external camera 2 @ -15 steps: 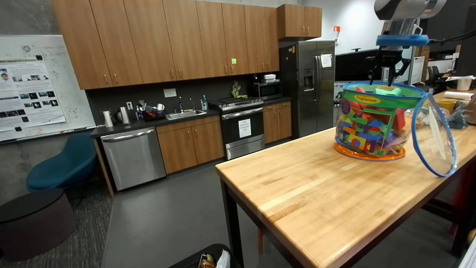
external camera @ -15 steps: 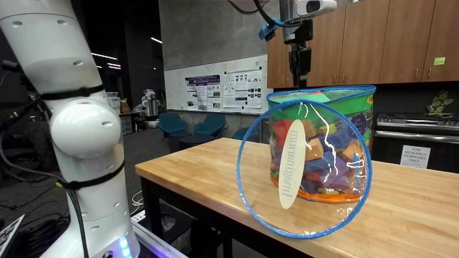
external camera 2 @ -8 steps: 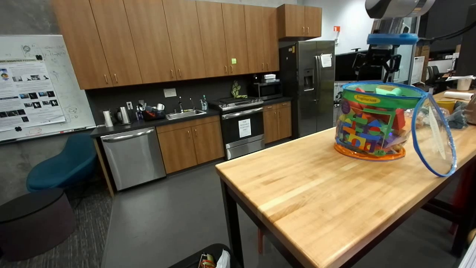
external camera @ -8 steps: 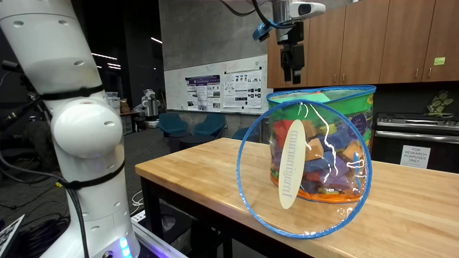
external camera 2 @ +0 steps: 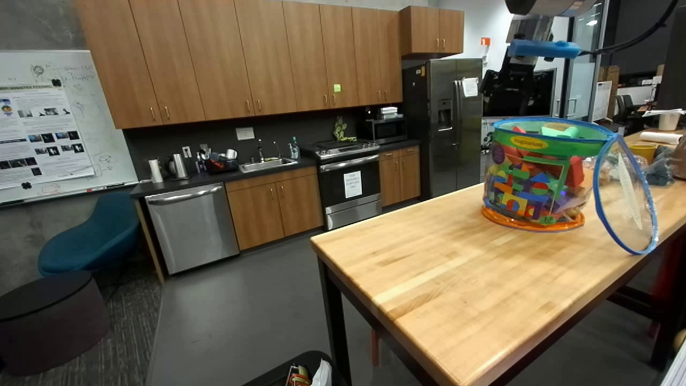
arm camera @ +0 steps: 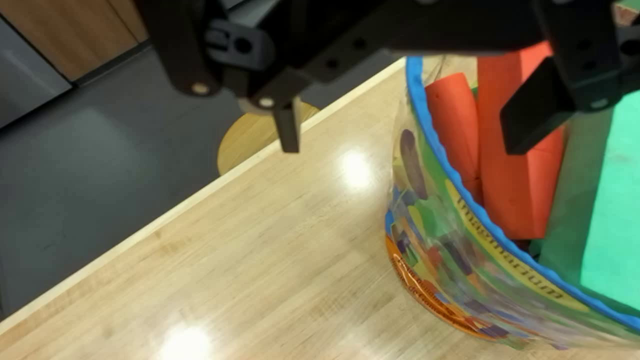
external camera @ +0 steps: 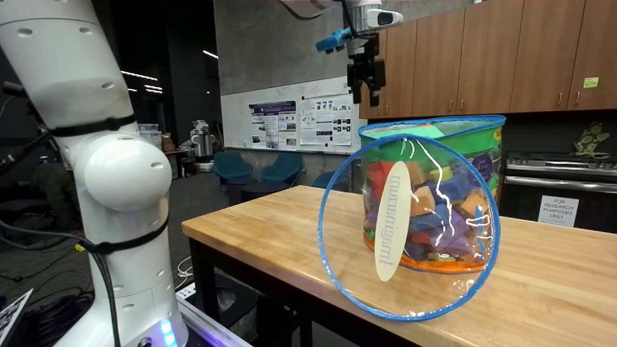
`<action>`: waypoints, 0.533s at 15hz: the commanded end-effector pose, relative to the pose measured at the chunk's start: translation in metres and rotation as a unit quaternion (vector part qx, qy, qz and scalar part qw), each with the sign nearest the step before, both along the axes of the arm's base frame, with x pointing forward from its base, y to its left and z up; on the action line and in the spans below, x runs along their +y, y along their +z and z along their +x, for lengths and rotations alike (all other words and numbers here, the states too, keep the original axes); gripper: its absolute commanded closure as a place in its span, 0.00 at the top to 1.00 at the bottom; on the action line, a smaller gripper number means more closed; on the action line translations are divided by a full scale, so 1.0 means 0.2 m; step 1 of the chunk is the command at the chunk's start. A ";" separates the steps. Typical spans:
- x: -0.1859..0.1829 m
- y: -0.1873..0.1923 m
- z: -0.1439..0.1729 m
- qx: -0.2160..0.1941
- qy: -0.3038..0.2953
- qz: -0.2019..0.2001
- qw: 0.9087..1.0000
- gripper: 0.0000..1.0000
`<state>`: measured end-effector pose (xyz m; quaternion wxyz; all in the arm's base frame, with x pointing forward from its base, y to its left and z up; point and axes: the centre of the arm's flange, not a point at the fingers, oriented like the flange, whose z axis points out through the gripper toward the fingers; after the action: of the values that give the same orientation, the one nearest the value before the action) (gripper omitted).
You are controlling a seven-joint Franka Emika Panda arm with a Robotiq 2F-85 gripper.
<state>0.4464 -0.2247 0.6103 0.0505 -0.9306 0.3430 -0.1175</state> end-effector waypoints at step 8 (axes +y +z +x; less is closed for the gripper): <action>0.48 -0.08 0.14 0.011 0.142 -0.044 0.989 1.00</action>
<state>0.4735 -0.1483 0.6059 0.0369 -0.9664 0.2307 -0.1074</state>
